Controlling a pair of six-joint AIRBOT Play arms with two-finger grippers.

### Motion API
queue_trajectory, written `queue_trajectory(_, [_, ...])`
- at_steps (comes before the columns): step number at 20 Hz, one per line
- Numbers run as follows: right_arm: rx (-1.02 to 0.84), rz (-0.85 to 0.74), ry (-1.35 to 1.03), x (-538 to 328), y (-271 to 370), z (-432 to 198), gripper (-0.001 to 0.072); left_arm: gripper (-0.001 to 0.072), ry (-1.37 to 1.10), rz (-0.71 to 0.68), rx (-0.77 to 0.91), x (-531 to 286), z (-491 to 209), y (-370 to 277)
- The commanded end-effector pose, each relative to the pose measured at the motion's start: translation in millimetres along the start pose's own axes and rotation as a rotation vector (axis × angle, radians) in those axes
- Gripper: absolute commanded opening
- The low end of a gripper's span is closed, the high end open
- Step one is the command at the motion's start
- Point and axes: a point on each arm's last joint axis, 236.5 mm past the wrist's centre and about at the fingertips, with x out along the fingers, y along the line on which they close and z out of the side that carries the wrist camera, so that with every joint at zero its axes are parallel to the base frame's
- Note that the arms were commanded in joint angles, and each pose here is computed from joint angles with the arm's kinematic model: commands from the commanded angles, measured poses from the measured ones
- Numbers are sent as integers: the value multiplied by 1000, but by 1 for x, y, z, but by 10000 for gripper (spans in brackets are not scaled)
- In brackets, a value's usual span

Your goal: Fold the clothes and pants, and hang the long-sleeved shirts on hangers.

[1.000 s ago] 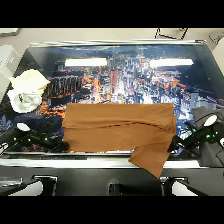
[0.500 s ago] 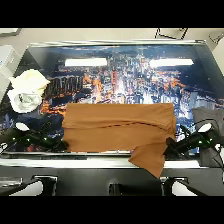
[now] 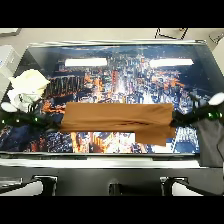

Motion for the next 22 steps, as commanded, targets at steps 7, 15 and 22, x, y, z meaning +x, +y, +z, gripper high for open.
queue_trajectory(7, [19,-4,-94,45,29,139,41,28,28,-17,9,28,132,1])
queue_trajectory(15, [17,34,-75,37,39,138,297,607,80,-36,-13,27,136,4])
queue_trajectory(22, [220,113,102,-10,-64,85,698,674,14,-40,-60,-63,136,4])
